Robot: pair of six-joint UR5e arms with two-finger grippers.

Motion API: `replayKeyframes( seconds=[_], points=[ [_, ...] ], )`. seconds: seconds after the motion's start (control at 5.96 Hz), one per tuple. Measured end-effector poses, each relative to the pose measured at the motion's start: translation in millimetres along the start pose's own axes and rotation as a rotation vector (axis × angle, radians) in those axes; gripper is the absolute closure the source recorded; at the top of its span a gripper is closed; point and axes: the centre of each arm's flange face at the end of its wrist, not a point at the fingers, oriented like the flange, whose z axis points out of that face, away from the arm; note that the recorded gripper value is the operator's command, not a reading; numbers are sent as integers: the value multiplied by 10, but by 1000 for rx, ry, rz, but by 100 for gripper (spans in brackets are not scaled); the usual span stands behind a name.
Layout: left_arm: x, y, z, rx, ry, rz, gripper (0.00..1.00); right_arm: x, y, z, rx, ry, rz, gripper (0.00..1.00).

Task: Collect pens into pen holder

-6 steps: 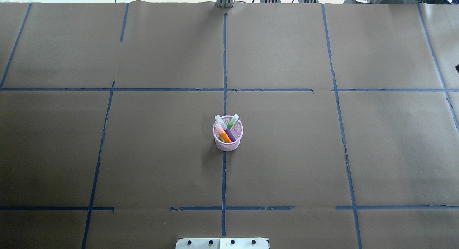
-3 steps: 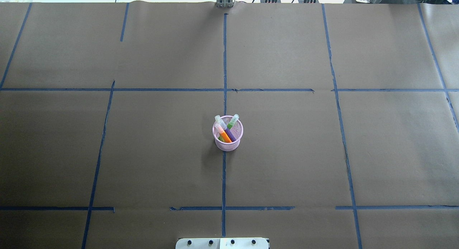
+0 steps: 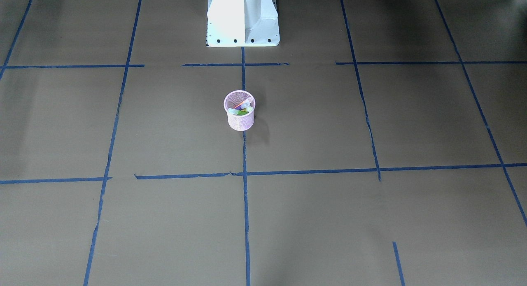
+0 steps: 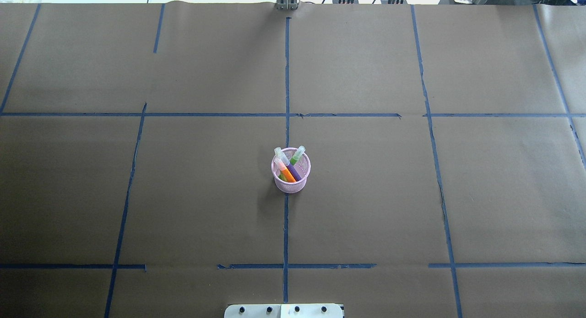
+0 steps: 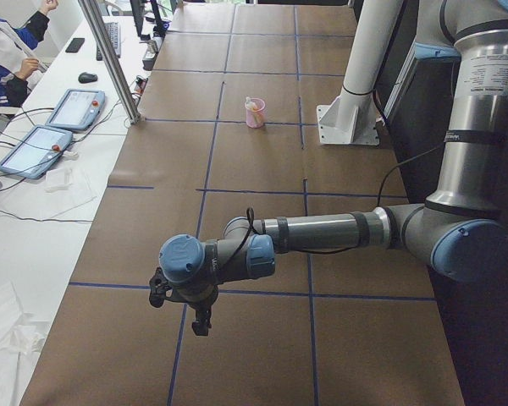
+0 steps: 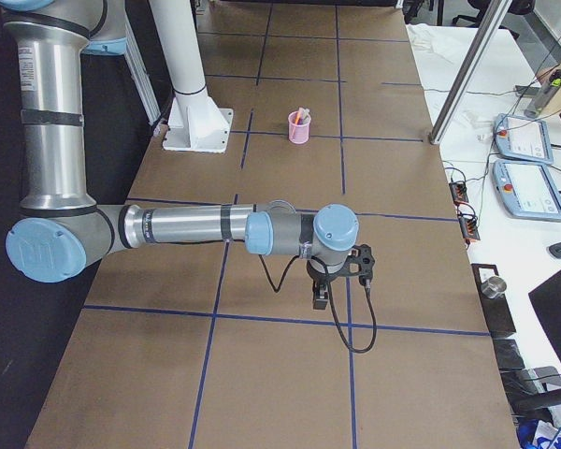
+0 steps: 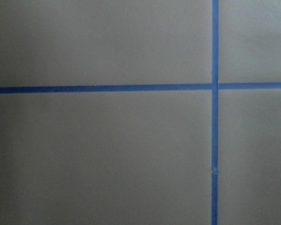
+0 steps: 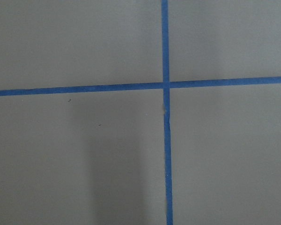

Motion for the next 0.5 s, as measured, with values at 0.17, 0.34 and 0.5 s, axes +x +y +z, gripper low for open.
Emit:
replayKeyframes(
  seconds=[0.17,0.34,0.5],
  points=[
    [134,10,-31,8,-4,-5,0,176,44,-8,2,-2,12,0],
    [223,53,-2,3,-5,-7,0,324,97,-12,4,-4,24,0],
    [271,78,30,-2,-5,-8,0,451,182,-18,7,-6,43,0]
  ],
)
